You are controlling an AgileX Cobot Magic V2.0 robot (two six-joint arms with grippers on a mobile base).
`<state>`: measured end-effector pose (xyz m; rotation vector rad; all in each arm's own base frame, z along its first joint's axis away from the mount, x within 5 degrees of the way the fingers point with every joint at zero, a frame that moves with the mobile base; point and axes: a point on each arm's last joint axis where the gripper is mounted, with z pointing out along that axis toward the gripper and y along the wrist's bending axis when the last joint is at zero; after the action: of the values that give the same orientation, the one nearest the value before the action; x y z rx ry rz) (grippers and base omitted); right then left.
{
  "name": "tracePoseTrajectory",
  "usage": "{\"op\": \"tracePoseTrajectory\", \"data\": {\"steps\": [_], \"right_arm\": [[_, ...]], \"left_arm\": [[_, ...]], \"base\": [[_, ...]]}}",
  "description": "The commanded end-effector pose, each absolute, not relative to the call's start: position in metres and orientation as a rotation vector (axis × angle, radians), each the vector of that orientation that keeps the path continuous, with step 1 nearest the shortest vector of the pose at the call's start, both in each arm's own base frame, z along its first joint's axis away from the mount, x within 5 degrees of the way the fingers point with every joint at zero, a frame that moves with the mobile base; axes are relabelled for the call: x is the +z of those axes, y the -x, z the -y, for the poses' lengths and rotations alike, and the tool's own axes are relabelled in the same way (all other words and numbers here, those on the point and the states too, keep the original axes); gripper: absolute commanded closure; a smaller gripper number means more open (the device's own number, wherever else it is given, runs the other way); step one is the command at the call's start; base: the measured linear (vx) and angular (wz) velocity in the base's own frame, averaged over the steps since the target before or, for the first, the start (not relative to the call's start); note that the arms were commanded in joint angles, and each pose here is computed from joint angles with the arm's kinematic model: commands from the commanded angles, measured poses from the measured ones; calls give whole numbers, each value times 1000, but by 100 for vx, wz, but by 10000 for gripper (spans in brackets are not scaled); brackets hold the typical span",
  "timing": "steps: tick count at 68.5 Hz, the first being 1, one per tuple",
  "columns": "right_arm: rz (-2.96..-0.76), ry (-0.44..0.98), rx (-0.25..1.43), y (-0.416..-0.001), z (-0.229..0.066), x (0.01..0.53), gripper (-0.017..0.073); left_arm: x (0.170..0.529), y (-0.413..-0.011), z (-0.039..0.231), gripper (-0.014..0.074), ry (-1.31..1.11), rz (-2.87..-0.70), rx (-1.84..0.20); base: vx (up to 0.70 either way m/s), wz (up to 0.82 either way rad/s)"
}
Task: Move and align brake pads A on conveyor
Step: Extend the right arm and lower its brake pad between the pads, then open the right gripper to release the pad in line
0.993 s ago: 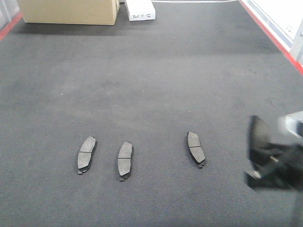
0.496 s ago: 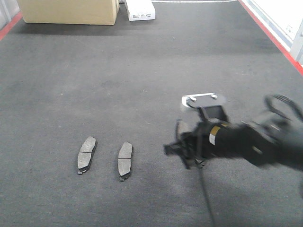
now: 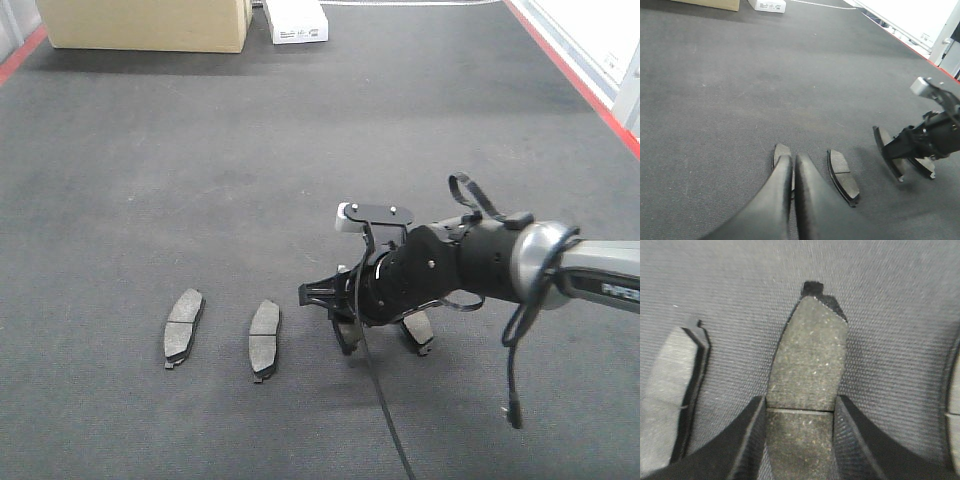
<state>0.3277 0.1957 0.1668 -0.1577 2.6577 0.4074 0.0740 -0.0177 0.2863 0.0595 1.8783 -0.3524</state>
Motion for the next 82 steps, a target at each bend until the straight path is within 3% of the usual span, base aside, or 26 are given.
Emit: {"op": "tracePoseTrajectory", "data": {"steps": [1,16,44,62,82], "right_arm": [[-2558,139,463,-335,-200,191,472],[-2578,141,452,-336,-201,182,435],[-2550,135,460,-338,-201,184,150],[-2443,152,498,-331,-196,225,143],[-2230,305,417,-293,-168,311,151]], "left_arm": [[298,-75,21,601,-88,-1814,-386],[298,-75,21,601,-88,-1814,-386],[298,-75,21,601,-88,-1814,-386],[298,-75,21,601,-88,-1814,-386],[298,-75,21,601,-88,-1814,-386]], "base": [[0,0],[0,0],[0,0],[0,0],[0,0]]}}
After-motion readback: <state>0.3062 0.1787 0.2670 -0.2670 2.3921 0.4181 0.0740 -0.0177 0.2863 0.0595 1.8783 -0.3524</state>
